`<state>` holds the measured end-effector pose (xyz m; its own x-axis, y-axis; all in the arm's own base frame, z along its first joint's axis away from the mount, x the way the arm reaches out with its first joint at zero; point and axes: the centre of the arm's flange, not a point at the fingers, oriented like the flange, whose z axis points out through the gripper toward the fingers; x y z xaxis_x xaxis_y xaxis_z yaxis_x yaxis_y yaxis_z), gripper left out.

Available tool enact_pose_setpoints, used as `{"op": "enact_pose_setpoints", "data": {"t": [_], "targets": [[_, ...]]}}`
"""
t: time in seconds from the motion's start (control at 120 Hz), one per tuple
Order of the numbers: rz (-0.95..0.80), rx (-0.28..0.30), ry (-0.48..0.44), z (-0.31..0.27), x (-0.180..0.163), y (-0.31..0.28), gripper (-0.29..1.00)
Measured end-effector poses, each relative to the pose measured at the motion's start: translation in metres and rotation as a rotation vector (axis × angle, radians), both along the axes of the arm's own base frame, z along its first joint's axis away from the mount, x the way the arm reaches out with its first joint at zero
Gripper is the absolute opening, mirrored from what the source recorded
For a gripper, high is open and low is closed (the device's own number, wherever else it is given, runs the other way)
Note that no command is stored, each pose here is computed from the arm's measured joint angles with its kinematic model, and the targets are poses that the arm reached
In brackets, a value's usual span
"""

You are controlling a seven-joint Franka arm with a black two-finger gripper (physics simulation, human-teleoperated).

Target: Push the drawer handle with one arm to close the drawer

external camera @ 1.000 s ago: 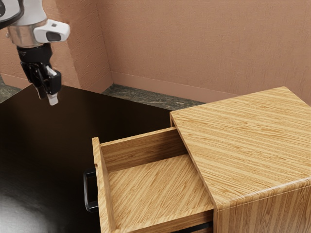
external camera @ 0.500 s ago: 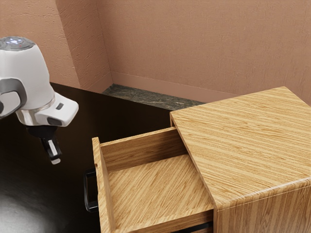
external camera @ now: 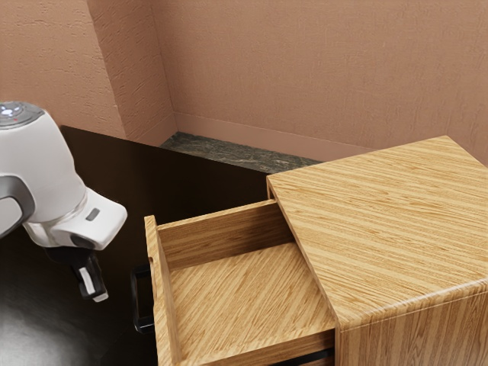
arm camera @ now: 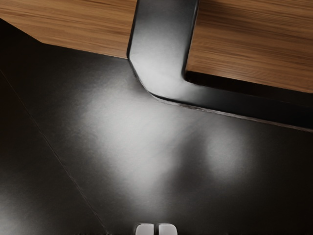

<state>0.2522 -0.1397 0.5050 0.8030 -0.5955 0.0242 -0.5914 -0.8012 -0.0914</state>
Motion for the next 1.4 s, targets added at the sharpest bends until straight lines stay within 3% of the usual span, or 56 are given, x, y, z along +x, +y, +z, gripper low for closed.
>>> {"op": "enact_pose_setpoints", "data": {"t": [0.175,0.45,1.4], "targets": [[-0.049,0.017,0.038,-0.008,-0.017,-0.026,-0.08],[-0.067,0.01,0.075,-0.006,-0.017,-0.034,-0.08],[-0.213,-0.034,0.164,0.019,0.112,-0.123,-0.08]]}}
